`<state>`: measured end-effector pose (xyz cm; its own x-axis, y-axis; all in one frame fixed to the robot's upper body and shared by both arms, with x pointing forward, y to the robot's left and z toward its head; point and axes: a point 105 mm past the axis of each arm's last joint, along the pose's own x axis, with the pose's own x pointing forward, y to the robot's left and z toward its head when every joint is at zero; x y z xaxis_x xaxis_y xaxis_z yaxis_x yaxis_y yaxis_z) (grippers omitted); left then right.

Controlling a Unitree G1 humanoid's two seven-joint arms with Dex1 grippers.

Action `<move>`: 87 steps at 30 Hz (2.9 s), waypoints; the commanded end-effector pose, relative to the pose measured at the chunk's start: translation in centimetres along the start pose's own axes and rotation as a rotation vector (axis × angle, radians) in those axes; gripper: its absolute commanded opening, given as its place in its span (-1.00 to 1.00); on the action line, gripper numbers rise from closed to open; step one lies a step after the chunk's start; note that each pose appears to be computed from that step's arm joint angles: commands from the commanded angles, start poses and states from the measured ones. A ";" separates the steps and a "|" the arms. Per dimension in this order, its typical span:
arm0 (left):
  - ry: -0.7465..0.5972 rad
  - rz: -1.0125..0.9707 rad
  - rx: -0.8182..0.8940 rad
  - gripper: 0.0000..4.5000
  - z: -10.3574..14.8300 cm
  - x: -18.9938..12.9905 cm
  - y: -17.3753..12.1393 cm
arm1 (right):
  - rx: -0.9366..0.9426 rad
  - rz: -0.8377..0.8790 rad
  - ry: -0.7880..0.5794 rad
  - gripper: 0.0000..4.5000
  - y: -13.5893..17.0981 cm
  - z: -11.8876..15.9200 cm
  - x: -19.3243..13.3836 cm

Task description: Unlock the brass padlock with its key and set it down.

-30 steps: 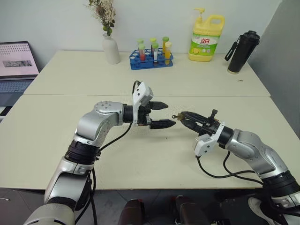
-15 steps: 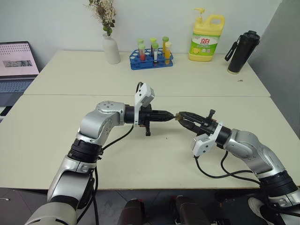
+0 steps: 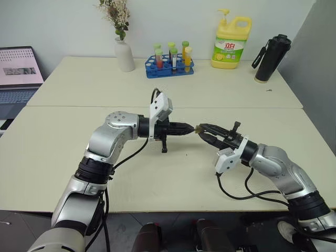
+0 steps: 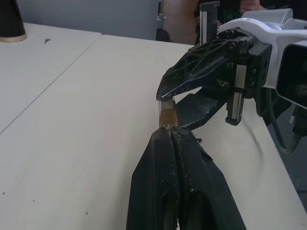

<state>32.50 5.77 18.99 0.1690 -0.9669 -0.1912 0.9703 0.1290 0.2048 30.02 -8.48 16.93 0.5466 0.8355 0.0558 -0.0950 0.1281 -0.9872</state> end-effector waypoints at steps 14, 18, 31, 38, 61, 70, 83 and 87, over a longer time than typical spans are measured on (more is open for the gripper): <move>-0.043 -0.020 0.535 -1.00 0.8 1.2 -0.9 | 0.008 -0.094 -0.051 -0.59 -2.5 1.2 0.3; -0.053 -0.014 0.521 -1.00 0.8 1.2 -0.8 | 0.012 -0.096 -0.049 -0.59 -2.5 1.2 0.3; -0.072 0.060 0.081 -0.32 1.2 0.6 1.3 | 0.013 -0.091 -0.046 -0.59 -2.4 1.1 0.4; -0.101 -0.022 -0.146 0.49 2.4 0.4 -0.2 | 0.013 -0.084 -0.047 -0.59 -2.3 1.2 0.3; -0.064 0.026 -0.213 0.07 1.9 1.8 0.4 | 0.009 -0.078 -0.071 -0.59 -2.3 1.7 0.4; -0.059 0.017 -0.209 -0.92 1.6 2.1 0.2 | -0.002 -0.079 -0.070 -0.59 -2.4 1.7 0.3; -0.062 -0.043 -0.195 -0.92 1.4 1.6 -0.4 | 0.233 0.008 0.048 0.20 -1.9 -0.4 -2.3; -0.089 -0.066 -0.222 -0.92 1.6 1.2 -0.3 | 0.560 0.114 0.127 0.55 -2.2 -0.2 -5.8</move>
<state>32.30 4.11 18.77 0.1194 -0.9805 -0.1560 0.9906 0.1282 -0.0473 28.21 -13.42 16.27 0.6141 0.7776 -0.1351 -0.5233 0.2731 -0.8072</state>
